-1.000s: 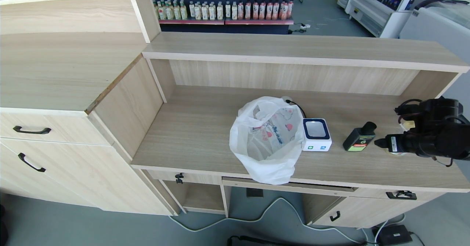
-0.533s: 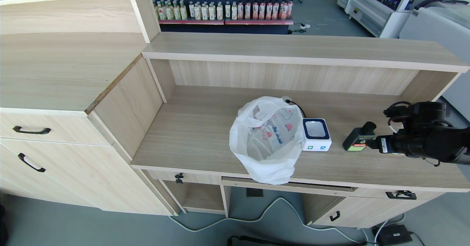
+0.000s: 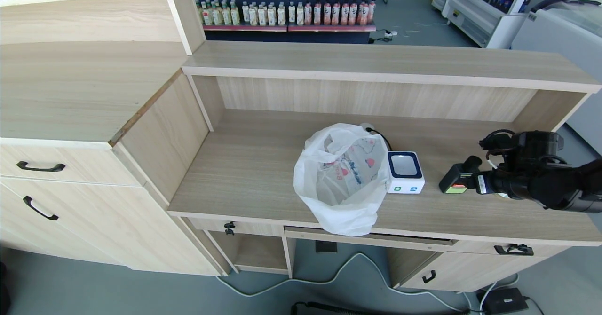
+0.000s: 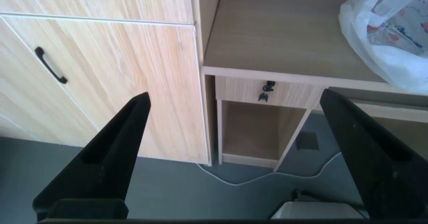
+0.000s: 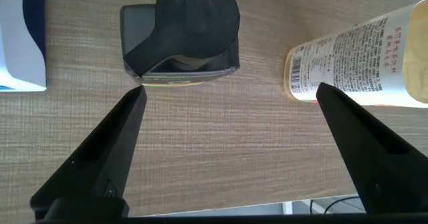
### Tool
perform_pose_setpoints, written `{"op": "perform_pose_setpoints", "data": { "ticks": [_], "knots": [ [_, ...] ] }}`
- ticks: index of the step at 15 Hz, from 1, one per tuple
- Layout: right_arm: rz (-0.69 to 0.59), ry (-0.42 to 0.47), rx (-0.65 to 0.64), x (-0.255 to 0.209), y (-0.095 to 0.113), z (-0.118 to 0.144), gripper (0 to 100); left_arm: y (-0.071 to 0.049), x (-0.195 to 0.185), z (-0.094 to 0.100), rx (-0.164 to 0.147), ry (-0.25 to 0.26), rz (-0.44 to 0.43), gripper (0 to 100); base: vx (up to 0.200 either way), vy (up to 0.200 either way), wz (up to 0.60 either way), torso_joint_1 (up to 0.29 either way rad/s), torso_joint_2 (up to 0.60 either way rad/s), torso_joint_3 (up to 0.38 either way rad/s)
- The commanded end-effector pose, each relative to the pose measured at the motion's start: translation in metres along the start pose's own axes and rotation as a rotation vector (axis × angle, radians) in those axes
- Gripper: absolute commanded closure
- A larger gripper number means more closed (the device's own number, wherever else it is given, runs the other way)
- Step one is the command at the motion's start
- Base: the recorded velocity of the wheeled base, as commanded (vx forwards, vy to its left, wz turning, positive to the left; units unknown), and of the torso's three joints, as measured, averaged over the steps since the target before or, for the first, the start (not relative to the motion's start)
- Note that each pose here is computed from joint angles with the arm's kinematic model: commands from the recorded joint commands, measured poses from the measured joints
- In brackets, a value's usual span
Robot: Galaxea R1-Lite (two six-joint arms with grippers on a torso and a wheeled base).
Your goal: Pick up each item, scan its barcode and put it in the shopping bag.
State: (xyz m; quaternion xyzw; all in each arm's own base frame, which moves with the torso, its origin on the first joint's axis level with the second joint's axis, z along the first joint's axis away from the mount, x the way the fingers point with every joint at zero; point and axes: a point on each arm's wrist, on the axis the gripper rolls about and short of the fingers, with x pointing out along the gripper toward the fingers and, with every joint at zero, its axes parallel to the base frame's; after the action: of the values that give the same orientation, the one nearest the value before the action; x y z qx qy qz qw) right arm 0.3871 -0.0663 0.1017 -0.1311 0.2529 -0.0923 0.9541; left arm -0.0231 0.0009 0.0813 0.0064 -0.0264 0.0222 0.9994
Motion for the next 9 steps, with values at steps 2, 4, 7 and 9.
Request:
{"op": "perform_pose_setpoints", "data": {
  "ticks": [2, 4, 7, 9],
  "knots": [
    [0.007, 0.004, -0.003, 0.008, 0.005, -0.005, 0, 0.0, 0.0, 0.0, 0.0, 0.0, 0.0, 0, 0.0, 0.0, 0.0, 0.0, 0.0, 0.0],
    [0.019, 0.013, -0.006, 0.011, 0.008, -0.008, 0, 0.0, 0.0, 0.0, 0.0, 0.0, 0.0, 0, 0.0, 0.0, 0.0, 0.0, 0.0, 0.0],
    [0.035, -0.041, -0.009, 0.019, 0.02, -0.005, 0, 0.0, 0.0, 0.0, 0.0, 0.0, 0.0, 0, 0.0, 0.0, 0.0, 0.0, 0.0, 0.0],
    [0.086, -0.059, -0.012, 0.019, 0.025, -0.004, 0, 0.0, 0.0, 0.0, 0.0, 0.0, 0.002, 0, 0.0, 0.0, 0.0, 0.0, 0.0, 0.0]
  ]
}}
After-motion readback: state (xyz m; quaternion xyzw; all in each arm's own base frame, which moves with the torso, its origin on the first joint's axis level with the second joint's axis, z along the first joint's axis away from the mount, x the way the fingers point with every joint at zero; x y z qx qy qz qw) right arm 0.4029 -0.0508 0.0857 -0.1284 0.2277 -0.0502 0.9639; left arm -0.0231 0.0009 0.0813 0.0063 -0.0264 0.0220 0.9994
